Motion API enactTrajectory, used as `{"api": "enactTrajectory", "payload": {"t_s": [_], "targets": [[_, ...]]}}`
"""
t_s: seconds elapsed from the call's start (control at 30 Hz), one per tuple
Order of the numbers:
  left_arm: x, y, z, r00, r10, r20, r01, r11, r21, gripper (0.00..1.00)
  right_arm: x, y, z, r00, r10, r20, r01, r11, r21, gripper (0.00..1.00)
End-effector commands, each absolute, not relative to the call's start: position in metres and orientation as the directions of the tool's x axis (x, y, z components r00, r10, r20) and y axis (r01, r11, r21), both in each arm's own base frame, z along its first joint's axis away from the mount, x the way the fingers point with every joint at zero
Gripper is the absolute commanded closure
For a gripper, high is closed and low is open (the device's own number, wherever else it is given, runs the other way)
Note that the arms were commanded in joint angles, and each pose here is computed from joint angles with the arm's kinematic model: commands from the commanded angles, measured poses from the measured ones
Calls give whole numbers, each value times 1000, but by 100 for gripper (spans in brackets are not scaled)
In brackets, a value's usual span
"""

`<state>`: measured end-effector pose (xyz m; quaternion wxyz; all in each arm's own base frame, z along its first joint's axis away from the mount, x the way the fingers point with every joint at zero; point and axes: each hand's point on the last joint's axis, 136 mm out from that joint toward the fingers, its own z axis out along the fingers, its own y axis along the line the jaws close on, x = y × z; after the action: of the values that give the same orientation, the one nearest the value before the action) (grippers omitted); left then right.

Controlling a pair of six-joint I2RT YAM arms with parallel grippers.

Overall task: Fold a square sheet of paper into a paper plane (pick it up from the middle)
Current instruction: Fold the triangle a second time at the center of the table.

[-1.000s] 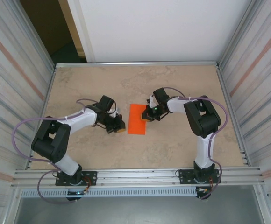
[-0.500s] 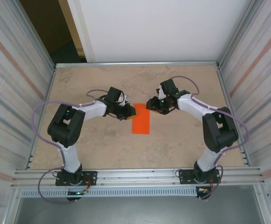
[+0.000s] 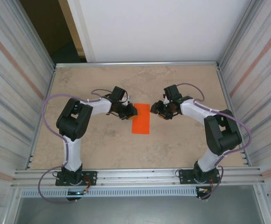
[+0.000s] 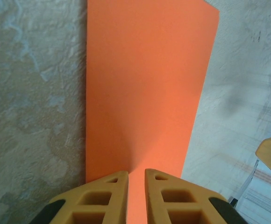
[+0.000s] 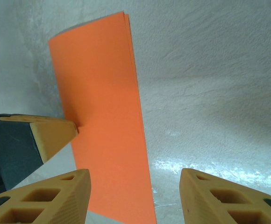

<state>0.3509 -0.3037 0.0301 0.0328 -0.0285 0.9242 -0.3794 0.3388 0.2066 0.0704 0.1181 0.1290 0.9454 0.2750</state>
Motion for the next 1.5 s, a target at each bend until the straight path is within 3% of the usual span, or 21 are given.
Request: {"api": "enactTrajectory", "payload": {"t_s": [0.0, 0.2, 0.37, 0.6, 1.0, 1.3, 1.47], "targets": [[350, -301, 19, -997, -68, -32, -27, 721, -693, 83, 336, 205, 67, -929, 340, -145, 212, 811, 545, 48], [346, -279, -4, -990, -140, 9, -117, 787, -606, 83, 331, 209, 59, -935, 340, -104, 229, 798, 557, 49], [348, -265, -13, -972, -230, 42, -209, 771, -602, 83, 312, 229, 52, -961, 278, -9, 214, 759, 615, 49], [343, -272, -11, -975, -213, 60, -204, 759, -619, 83, 278, 252, 38, -981, 183, 63, 184, 776, 603, 50], [343, -272, -15, -975, -210, 66, -206, 762, -614, 83, 263, 247, 22, -982, 170, 87, 189, 809, 557, 51], [343, -273, -15, -975, -209, 71, -208, 762, -613, 83, 260, 253, 19, -985, 145, 93, 172, 815, 553, 56], [343, -273, -16, -975, -211, 74, -211, 761, -614, 83, 261, 258, 26, -988, 133, 77, 152, 804, 575, 64]]}}
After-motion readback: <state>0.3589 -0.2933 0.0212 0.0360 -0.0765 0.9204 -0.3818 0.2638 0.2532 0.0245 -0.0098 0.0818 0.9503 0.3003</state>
